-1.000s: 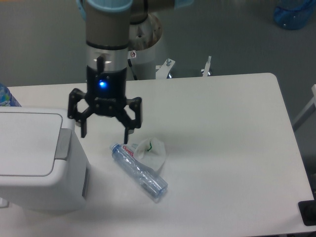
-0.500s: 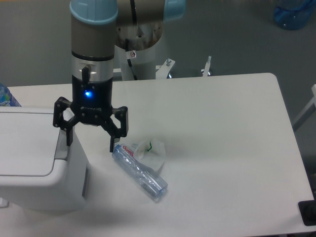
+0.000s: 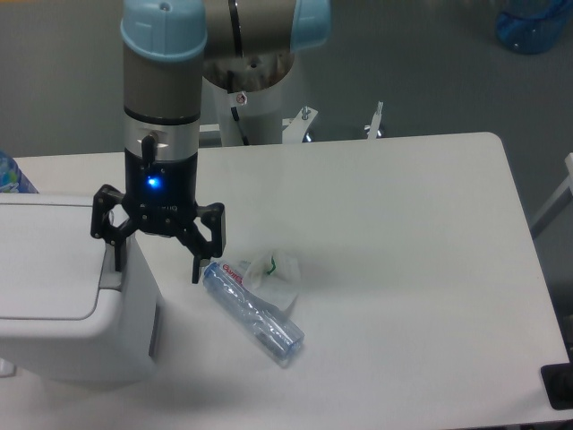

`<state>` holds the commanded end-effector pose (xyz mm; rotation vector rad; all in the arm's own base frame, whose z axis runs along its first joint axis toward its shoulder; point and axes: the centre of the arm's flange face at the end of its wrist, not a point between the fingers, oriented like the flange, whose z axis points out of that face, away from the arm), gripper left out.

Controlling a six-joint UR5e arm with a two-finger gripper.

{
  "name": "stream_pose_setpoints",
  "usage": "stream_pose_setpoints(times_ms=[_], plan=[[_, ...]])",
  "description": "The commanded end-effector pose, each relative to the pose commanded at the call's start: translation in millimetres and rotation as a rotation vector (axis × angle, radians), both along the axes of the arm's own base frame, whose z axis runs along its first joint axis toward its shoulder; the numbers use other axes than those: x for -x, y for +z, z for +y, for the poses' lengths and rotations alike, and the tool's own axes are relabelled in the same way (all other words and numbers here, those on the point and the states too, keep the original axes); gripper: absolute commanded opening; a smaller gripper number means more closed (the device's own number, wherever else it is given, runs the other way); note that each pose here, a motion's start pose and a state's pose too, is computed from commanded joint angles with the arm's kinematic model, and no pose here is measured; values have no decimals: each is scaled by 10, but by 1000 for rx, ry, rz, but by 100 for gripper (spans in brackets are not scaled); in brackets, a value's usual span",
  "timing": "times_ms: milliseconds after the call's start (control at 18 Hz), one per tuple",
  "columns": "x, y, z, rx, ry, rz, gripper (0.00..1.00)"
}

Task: Open the trash can
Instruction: 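Lower the gripper onto the lid edge and press it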

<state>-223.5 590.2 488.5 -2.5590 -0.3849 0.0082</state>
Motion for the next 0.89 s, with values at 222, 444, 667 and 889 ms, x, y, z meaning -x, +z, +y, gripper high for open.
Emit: stream_pose_setpoints(times_ms=[222, 444, 667, 889], plan=[[-18, 0, 7, 0, -4, 1, 100], [-22, -27, 17, 4, -6, -2, 100], [-15, -46, 25, 7, -6, -2, 100], [-16, -54, 24, 9, -6, -3, 100]])
